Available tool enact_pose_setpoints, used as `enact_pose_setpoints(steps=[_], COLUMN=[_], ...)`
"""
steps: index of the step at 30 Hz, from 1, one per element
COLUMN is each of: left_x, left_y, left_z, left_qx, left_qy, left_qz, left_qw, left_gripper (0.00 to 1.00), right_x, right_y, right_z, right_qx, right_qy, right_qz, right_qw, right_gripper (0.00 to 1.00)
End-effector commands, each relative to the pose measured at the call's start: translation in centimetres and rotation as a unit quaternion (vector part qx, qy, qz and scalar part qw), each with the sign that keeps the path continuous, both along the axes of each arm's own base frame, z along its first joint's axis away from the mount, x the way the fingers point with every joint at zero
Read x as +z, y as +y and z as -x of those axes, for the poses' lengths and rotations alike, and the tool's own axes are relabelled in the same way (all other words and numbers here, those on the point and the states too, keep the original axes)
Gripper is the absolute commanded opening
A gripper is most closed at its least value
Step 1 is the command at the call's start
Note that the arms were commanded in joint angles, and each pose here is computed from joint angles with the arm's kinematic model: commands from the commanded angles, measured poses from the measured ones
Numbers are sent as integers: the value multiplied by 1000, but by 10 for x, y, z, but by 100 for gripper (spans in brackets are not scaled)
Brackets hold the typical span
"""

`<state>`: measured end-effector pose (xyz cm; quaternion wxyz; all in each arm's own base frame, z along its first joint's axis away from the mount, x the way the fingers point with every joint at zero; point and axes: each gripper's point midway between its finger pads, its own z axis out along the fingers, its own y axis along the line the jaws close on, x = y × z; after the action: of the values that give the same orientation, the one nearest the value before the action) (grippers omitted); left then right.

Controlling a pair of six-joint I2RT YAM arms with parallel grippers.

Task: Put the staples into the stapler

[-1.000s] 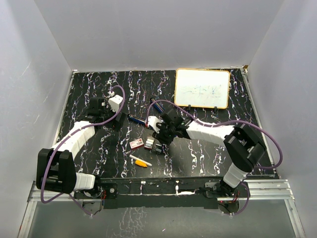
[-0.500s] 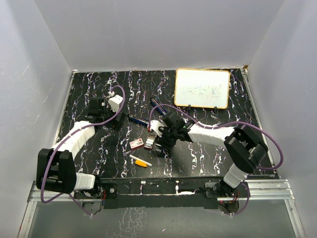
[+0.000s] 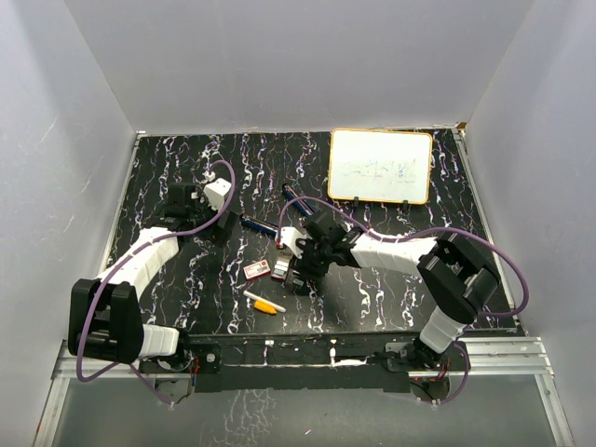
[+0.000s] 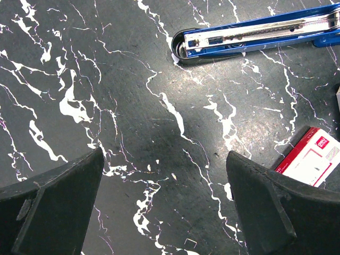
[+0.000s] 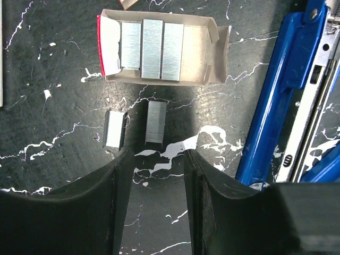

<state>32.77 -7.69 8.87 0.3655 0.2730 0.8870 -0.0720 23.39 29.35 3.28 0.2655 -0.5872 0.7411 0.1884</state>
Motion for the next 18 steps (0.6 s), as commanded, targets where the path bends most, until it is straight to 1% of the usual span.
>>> enact_pose_setpoints(steps=[1, 18], left_x=[12, 13], left_y=[-2, -1], left_z=[-1, 0], left_qx=[-2, -1], left_qy=[-12, -15], left_qz=[9, 6], left_qw=[1000, 1000], left_gripper=[97, 97], right_x=[5, -2], right_y=[12, 16], right_z=[-5, -5], right_qx=[5, 5], right_qy=[-19, -19], right_qz=[-20, -14], right_qw=[1000, 1000], right_gripper=[44, 41])
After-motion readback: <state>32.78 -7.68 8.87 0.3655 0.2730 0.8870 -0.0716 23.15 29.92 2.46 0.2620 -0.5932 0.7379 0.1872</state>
